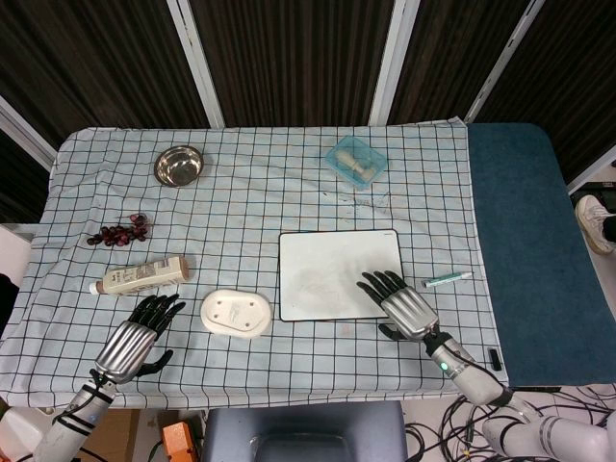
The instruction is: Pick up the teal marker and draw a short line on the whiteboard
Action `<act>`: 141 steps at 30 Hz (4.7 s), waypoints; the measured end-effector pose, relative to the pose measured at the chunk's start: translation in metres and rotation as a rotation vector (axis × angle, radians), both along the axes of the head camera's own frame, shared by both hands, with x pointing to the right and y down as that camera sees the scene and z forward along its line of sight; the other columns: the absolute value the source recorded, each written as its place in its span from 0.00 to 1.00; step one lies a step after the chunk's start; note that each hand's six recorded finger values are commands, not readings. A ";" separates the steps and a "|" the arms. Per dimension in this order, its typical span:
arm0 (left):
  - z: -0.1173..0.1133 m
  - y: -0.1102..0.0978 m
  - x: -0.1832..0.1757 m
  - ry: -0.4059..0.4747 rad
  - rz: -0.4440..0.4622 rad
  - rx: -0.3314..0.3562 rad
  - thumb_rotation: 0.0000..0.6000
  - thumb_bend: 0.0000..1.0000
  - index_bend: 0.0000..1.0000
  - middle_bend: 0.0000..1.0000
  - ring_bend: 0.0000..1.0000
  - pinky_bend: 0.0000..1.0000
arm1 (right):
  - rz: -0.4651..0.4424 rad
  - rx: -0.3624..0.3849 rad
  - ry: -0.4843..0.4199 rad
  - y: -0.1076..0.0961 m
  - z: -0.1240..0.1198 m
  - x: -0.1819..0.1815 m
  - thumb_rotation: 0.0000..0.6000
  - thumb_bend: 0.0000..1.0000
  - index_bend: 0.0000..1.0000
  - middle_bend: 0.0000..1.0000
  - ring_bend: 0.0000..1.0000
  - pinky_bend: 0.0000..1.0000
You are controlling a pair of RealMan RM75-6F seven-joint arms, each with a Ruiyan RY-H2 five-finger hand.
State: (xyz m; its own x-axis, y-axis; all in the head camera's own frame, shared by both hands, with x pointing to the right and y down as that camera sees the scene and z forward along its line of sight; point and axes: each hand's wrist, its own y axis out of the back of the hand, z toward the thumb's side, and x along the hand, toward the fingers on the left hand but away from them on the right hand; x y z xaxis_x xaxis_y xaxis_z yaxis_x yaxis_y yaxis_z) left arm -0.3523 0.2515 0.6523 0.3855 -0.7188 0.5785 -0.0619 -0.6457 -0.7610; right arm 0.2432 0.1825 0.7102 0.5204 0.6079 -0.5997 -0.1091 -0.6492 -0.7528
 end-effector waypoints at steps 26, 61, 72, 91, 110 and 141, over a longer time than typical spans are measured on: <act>-0.055 0.078 -0.113 -0.218 -0.240 0.265 1.00 0.37 0.00 0.00 0.00 0.06 | 0.148 0.108 0.201 -0.051 0.007 0.125 1.00 0.26 0.39 0.27 0.21 0.25; -0.043 0.084 -0.116 -0.229 -0.249 0.210 1.00 0.37 0.00 0.00 0.00 0.06 | 0.176 0.079 0.246 -0.055 0.044 0.129 1.00 0.32 0.50 0.32 0.30 0.29; -0.044 0.084 -0.117 -0.232 -0.254 0.207 1.00 0.37 0.00 0.00 0.00 0.06 | 0.164 0.084 0.263 -0.052 0.046 0.129 1.00 0.33 0.55 0.36 0.33 0.31; -0.044 0.084 -0.121 -0.239 -0.263 0.207 1.00 0.37 0.00 0.00 0.00 0.06 | 0.064 0.146 0.323 -0.043 0.046 0.123 1.00 0.33 0.74 0.49 0.43 0.39; -0.045 0.083 -0.123 -0.245 -0.272 0.209 1.00 0.37 0.00 0.00 0.00 0.06 | 0.022 0.193 0.359 -0.036 0.049 0.120 1.00 0.33 0.98 0.67 0.62 0.61; -0.045 0.081 -0.125 -0.252 -0.282 0.200 1.00 0.37 0.00 0.00 0.00 0.06 | 0.518 0.086 -0.400 -0.093 0.009 0.023 1.00 0.38 1.00 0.75 0.72 0.72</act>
State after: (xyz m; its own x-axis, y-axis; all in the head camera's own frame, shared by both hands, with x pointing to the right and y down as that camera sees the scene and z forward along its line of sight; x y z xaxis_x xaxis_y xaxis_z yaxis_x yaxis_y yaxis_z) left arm -0.4773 0.3329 0.6077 0.0222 -0.8835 0.4680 -0.0105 -0.4683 -0.8835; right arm 0.2665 0.0890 0.7193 0.3206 0.8765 -0.3590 0.4999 -0.4785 -0.7219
